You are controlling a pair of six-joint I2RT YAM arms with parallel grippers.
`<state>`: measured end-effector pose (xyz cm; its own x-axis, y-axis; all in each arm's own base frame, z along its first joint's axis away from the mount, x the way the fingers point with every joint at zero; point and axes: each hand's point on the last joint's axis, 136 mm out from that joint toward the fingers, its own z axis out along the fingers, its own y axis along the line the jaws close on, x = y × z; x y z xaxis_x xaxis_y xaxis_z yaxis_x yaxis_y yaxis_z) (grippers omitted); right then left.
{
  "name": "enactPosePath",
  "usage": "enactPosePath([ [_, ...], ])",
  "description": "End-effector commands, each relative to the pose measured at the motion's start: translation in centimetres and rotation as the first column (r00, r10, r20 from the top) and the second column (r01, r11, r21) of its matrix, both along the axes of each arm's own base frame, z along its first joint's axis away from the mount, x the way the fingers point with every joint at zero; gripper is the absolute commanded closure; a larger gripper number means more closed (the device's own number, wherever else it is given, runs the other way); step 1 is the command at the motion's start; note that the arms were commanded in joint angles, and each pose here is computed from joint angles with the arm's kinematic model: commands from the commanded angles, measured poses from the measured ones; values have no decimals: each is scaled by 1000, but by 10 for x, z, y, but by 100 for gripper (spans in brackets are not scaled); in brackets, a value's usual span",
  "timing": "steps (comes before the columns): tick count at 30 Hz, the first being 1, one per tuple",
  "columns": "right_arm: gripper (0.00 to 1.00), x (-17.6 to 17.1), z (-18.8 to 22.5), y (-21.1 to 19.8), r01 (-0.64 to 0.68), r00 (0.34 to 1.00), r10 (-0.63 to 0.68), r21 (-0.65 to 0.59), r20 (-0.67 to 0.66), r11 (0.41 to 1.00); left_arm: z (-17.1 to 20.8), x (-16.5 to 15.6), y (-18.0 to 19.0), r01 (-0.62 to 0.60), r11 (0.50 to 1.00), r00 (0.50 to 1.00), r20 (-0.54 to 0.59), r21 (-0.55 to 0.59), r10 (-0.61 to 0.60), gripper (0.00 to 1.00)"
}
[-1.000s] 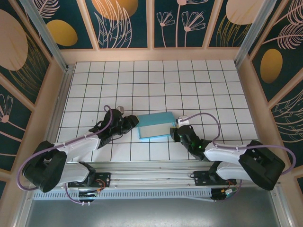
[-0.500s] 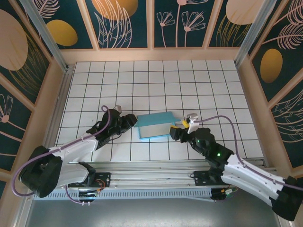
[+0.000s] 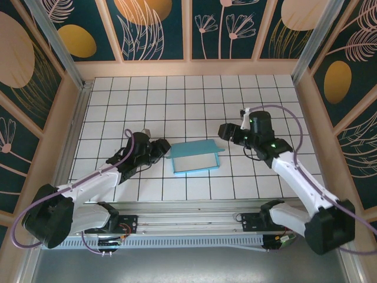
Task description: Fold the paper box
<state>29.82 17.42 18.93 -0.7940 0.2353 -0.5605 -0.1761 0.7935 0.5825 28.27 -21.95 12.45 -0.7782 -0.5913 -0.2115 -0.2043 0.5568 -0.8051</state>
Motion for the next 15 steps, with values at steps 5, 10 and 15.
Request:
enactPosePath([
  [5, 31, -5, -40, 22, -102, 981, 113, 80, -155, 992, -20, -1, -7, 19, 1000, 996, -91, 9, -18, 61],
  [10, 35, -5, -52, 24, -97, 979, 112, 99, -172, 990, -31, -5, -10, 32, 999, 992, -119, -2, -32, 62],
  [15, 45, -6, -62, 25, -96, 975, 113, 92, -192, 991, -31, -10, -19, 56, 998, 991, -123, -18, -57, 65],
])
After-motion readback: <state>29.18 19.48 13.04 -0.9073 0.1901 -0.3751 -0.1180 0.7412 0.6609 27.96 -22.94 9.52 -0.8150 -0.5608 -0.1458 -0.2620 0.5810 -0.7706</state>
